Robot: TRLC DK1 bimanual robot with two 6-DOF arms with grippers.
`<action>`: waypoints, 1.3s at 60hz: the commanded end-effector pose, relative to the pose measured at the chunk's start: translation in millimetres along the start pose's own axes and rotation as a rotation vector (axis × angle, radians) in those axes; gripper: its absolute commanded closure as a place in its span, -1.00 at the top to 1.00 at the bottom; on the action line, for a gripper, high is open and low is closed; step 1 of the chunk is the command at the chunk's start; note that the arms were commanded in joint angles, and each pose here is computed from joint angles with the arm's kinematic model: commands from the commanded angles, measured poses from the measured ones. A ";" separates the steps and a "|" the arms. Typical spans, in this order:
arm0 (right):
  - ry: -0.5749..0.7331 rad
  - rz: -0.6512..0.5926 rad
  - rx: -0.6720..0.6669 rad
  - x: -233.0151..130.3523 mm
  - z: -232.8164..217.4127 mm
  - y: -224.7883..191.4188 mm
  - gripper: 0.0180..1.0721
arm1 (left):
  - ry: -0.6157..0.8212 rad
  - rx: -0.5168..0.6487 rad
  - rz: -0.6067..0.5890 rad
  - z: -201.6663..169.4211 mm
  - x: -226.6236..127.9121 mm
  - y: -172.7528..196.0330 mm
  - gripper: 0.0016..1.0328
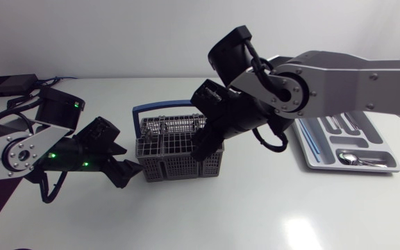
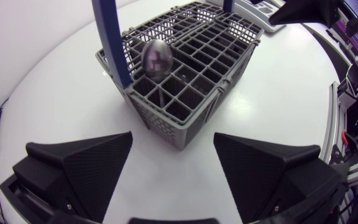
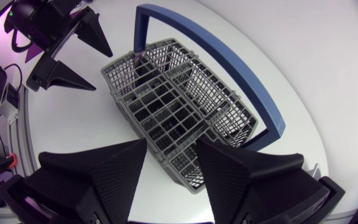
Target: Unload the cutlery basket into the drawer organizer.
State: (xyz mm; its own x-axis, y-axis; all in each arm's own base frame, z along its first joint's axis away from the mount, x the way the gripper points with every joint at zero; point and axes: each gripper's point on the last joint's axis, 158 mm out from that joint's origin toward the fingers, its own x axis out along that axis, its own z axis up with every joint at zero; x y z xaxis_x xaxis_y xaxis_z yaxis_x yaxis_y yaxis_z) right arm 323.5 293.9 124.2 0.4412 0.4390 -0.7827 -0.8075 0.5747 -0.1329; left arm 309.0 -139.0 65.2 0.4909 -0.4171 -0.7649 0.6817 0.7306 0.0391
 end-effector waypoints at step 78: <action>-0.177 0.165 0.336 70.7 77.6 40.5 0.14 | -0.128 -0.053 0.003 4.5 -0.1 38.5 0.77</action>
State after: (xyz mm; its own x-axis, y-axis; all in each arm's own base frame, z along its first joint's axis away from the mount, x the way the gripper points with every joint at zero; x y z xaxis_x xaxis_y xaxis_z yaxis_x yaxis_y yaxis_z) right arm 349.3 393.1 113.7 0.4077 0.6265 -0.6643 -0.7284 0.6619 0.1772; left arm 342.2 -115.7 66.9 0.5525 -0.4626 -0.6934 0.6405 0.7680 -0.0021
